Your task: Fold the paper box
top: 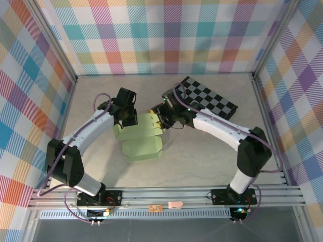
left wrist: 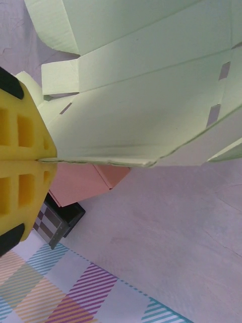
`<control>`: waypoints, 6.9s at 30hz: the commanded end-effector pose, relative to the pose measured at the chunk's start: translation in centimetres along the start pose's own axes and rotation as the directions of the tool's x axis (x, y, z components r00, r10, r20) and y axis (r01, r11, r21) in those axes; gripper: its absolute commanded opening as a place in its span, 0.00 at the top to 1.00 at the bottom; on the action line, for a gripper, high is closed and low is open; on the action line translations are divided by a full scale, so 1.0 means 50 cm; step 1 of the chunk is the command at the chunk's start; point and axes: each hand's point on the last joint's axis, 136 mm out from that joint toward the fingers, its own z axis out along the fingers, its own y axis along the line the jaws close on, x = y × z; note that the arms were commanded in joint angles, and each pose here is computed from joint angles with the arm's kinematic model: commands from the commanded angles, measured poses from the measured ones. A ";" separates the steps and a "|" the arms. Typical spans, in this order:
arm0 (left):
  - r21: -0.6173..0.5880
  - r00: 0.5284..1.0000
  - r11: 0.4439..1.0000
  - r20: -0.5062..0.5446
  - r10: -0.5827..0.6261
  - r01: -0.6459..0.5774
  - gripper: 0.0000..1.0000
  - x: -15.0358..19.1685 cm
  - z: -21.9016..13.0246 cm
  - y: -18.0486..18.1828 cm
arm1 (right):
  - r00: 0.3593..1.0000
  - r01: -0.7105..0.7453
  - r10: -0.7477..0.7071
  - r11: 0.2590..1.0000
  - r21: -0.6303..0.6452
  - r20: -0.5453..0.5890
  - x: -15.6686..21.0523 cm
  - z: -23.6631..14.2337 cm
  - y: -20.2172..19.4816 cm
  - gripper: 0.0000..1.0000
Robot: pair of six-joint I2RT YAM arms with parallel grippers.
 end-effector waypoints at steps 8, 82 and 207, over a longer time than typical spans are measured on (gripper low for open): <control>-0.007 0.999 1.000 -0.047 -0.020 0.019 1.00 0.022 -0.020 0.014 | 0.998 -0.049 0.049 0.999 -0.013 0.026 0.004 0.057 0.051 0.51; 0.326 -0.240 -0.243 0.051 0.969 -0.914 0.71 0.129 0.096 0.068 | 0.961 -0.274 0.270 0.959 0.068 0.065 -0.247 -0.107 -0.040 1.00; 0.277 0.612 0.704 -0.352 0.708 -0.654 0.50 0.231 -0.014 0.000 | 0.997 -0.053 0.058 0.992 -0.112 0.043 -0.150 -0.016 0.022 1.00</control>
